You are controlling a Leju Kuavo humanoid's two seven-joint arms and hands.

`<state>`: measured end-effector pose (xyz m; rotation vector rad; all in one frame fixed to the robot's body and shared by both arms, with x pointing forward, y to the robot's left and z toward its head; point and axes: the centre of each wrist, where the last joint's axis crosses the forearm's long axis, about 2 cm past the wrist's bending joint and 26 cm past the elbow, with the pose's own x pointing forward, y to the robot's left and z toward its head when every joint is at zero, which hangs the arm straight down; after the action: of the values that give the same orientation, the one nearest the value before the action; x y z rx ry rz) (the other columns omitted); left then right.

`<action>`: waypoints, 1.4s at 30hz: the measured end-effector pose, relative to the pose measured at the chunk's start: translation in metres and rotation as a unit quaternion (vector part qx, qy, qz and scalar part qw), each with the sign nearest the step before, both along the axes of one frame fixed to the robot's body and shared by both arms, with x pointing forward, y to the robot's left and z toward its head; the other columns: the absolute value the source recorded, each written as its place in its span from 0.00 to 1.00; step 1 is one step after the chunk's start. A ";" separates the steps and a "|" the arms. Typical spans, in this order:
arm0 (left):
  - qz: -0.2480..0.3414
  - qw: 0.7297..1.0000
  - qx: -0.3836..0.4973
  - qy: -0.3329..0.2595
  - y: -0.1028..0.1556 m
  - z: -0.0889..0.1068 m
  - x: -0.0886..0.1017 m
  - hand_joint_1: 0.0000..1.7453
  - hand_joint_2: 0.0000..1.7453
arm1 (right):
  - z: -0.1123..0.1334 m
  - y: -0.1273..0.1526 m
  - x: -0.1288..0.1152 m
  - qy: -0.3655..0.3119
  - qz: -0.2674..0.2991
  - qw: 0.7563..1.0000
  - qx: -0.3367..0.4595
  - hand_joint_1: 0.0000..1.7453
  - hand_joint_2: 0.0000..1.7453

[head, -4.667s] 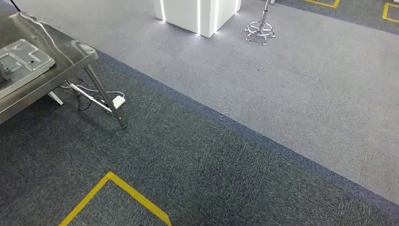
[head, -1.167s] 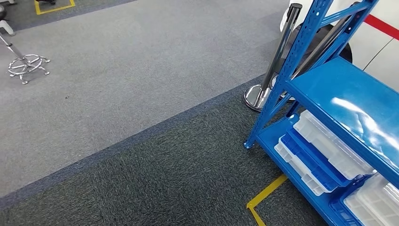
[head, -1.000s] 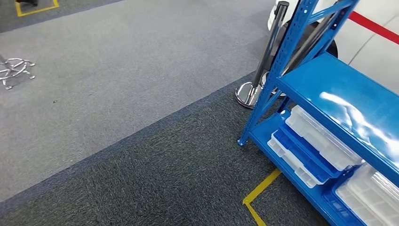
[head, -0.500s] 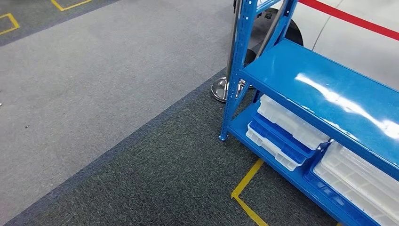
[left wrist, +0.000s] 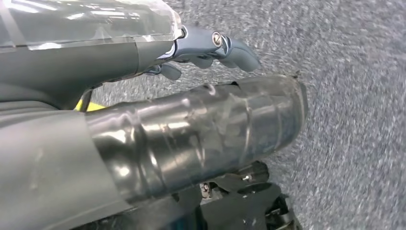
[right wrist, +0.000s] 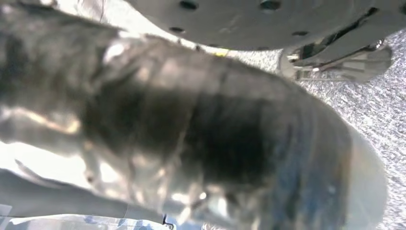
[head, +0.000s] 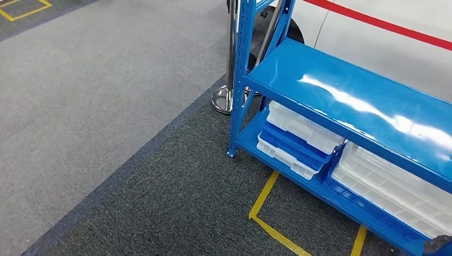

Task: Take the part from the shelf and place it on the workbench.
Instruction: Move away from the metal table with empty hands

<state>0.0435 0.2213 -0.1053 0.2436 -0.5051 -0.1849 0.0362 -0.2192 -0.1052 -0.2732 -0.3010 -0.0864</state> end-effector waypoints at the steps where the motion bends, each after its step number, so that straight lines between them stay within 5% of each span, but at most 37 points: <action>1: 0.000 1.000 0.000 0.000 0.000 0.000 -0.001 0.00 0.00 | 0.000 0.000 0.000 0.000 0.000 1.000 0.000 0.00 0.00; 33: 0.000 1.000 0.000 0.003 0.002 0.000 -0.001 0.00 0.00 | 0.000 0.000 0.001 0.009 0.003 1.000 0.009 0.00 0.00; 37: -0.002 1.000 0.000 0.002 0.002 0.000 0.000 0.00 0.00 | 0.000 0.000 0.000 0.020 0.005 1.000 0.006 0.00 1.00; 42: -0.004 1.000 0.000 0.001 0.001 0.000 0.002 0.00 0.00 | 0.000 0.000 0.000 0.035 0.007 0.999 -0.006 0.00 1.00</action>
<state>0.0453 0.2226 -0.1053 0.2412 -0.5033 -0.1933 0.0361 -0.2196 -0.1052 -0.2860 -0.2338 -0.0611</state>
